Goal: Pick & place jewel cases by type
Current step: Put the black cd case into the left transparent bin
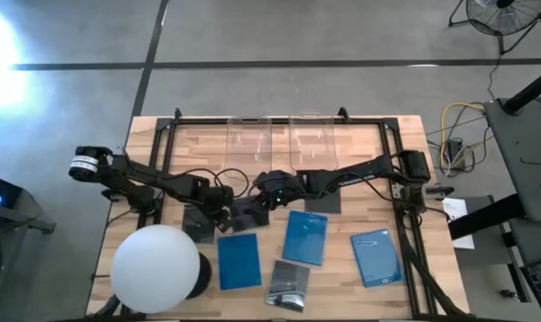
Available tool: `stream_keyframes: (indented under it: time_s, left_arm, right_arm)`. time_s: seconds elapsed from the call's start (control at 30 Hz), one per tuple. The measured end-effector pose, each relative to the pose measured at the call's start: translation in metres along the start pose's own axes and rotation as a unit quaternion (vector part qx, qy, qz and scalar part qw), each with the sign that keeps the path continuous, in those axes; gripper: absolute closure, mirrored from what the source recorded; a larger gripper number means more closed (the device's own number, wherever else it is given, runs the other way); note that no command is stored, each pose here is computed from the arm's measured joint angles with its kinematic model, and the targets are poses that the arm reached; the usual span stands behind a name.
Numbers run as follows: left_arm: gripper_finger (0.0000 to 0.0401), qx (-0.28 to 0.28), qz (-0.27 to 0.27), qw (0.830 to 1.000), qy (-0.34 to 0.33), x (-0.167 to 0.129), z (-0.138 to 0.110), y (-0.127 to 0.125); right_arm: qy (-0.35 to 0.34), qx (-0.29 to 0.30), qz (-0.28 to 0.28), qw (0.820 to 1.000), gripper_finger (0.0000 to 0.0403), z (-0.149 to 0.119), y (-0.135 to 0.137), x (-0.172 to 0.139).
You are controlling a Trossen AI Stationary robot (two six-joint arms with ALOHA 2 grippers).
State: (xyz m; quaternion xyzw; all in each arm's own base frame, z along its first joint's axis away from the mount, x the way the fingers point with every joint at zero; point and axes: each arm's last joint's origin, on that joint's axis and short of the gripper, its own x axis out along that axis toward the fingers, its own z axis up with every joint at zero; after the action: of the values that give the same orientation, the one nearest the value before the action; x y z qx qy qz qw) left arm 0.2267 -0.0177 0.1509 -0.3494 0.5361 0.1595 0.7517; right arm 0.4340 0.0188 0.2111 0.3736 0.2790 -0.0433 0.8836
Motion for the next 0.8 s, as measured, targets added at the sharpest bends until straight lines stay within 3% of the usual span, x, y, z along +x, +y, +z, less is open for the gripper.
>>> stream_keyframes:
  time_s: [0.07, 0.23, 0.3, 0.6, 0.8]
  left_arm:
    - [0.0280, -0.001, 0.009, 1.000, 0.007, 0.000, -0.002, 0.002]
    - [0.0280, 0.000, 0.033, 0.999, 0.020, 0.000, -0.006, 0.004]
    - [0.0280, 0.003, 0.031, 0.999, 0.017, 0.000, -0.006, 0.003]
    - [0.0280, -0.004, 0.028, 1.000, 0.003, 0.008, -0.002, 0.000]
    - [0.0280, -0.006, 0.027, 1.000, 0.003, 0.009, -0.002, -0.001]
  right_arm:
    - [-0.004, 0.015, -0.011, 1.000, 0.0177, -0.001, -0.002, 0.001]
    - [0.030, 0.132, -0.129, 0.982, 0.0177, -0.011, -0.024, -0.002]
    - [0.050, 0.147, -0.161, 0.975, 0.0177, -0.019, -0.032, -0.002]
    - [0.120, 0.215, -0.172, 0.954, 0.0177, -0.045, -0.056, 0.028]
    - [0.129, 0.221, -0.152, 0.955, 0.0177, -0.048, -0.059, 0.037]
